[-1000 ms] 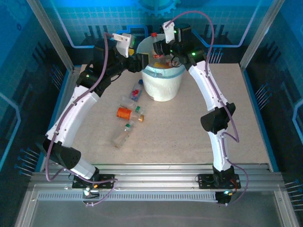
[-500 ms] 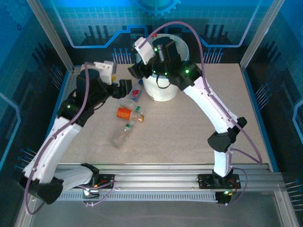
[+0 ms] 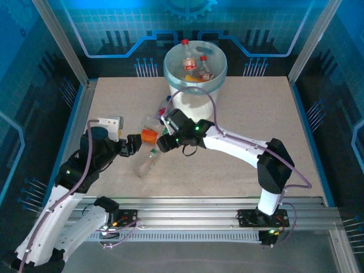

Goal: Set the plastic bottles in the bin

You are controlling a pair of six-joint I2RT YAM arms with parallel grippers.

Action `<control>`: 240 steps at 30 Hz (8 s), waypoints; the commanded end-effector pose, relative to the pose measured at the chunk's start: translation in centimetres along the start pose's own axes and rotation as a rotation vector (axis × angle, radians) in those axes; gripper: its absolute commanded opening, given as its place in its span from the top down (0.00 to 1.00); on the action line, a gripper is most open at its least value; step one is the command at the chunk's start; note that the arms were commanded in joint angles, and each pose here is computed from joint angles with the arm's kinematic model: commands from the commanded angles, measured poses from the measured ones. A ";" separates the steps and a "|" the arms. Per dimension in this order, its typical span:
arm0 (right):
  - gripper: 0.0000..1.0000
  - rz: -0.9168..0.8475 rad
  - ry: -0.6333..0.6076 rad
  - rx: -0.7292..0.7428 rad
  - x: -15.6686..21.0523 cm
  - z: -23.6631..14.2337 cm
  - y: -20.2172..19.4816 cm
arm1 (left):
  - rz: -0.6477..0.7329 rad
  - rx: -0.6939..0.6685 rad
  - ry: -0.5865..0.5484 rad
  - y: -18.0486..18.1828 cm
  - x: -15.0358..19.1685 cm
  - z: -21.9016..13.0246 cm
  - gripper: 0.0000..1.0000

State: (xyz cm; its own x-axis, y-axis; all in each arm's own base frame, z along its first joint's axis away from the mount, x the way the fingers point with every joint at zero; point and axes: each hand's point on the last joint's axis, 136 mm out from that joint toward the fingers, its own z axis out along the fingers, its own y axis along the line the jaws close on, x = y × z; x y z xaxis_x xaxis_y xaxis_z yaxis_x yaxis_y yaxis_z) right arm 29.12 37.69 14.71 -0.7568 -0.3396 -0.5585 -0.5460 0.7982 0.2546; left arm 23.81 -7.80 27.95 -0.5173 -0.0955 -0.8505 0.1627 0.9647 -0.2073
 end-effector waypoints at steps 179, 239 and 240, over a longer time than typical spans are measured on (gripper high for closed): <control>0.30 -0.450 -0.058 0.027 -11.4 3.3 2.8 | -0.085 -0.177 -0.058 5.7 -1.5 0.5 0.22; 0.51 -0.544 -0.093 -0.009 -13.0 -3.9 4.8 | -0.138 0.010 -0.156 1.7 -10.3 1.2 0.22; 0.51 -0.539 -0.142 0.004 -14.3 -5.7 4.6 | -0.143 0.033 -0.164 1.3 -11.2 1.5 0.22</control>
State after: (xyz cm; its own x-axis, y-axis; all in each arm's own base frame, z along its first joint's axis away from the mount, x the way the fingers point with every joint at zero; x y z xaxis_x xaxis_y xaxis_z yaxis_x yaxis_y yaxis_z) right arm 35.72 44.34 20.81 -0.3938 -0.6956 -0.6009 -0.8403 0.5374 -0.0714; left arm 29.71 -4.99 32.92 -0.4619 -0.2269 -0.8574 0.0663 0.9552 -0.2885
